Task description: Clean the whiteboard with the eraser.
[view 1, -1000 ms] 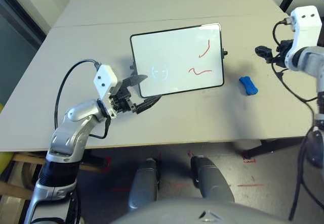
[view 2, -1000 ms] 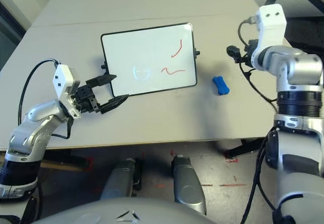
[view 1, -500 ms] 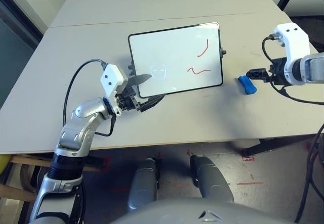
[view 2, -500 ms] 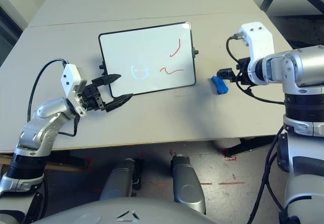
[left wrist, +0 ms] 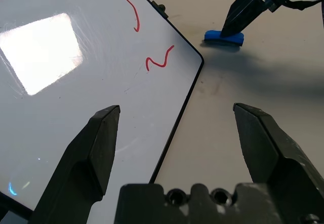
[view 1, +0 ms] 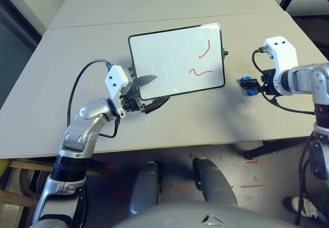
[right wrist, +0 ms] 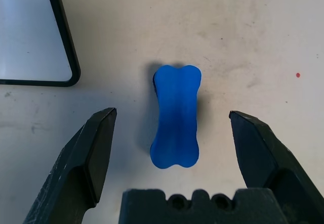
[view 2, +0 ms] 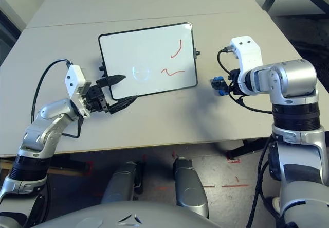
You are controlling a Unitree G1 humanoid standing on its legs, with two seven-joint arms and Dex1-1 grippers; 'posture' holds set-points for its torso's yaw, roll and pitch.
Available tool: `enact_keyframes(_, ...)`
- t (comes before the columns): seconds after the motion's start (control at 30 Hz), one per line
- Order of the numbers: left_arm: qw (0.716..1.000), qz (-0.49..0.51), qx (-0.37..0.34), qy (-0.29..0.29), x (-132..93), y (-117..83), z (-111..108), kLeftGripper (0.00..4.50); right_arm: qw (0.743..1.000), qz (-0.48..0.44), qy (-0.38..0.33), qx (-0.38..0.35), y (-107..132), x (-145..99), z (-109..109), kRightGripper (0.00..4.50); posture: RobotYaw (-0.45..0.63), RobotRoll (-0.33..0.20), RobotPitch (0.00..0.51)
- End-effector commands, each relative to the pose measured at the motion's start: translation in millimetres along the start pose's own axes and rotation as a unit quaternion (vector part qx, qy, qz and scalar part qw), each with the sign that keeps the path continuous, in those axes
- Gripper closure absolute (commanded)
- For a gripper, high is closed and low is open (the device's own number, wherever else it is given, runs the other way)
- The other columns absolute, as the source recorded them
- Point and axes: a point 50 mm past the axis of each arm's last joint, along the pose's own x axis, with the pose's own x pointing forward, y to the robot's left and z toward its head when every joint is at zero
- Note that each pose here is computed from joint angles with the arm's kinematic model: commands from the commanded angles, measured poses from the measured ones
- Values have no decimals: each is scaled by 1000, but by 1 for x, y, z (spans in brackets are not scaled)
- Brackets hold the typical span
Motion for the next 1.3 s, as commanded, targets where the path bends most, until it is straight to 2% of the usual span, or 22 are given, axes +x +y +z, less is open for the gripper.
enact_keyframes(0.03, 1000, -1, 4, 7, -2, 0, -1, 0, 1000, -6, 15, 0, -1, 8, -8, 6, -143, 0, 158)
enact_keyframes(0.5, 1000, 0, 6, 8, -2, 1, 0, 0, 1000, -3, 25, -12, 3, 19, -18, 6, -142, 0, 158)
enact_keyframes(0.53, 1000, 0, 6, 8, -2, 1, 0, 0, 1000, -3, 26, -12, 3, 19, -18, 429, -142, 0, 158)
enact_keyframes(0.6, 1000, 0, 7, 8, -2, 1, 0, 0, 1000, -3, 27, -10, 3, 19, -19, 971, -142, 0, 158)
enact_keyframes(0.8, 1000, -1, 8, 7, -1, 2, 0, 0, 1000, -4, 27, -10, 2, 19, -19, 3287, -145, 0, 159)
enact_keyframes(0.9, 1000, -1, 7, 7, -1, 2, 0, 0, 1000, -4, 19, -20, 3, 19, -17, 4100, -145, 0, 159)
enact_keyframes(0.97, 1000, -1, 7, 7, -1, 2, -1, 0, 999, -4, 11, -34, 3, 19, -16, 4258, -145, 0, 159)
enact_keyframes(1.13, 1000, 0, 6, 7, -1, 3, -2, 0, 998, -3, -5, -65, 4, 19, -11, 4282, -141, 0, 157)
enact_keyframes(1.3, 1000, 2, 7, 8, -1, 3, -4, 0, 985, -2, -47, -169, 9, 8, 8, 4286, -144, 0, 154)
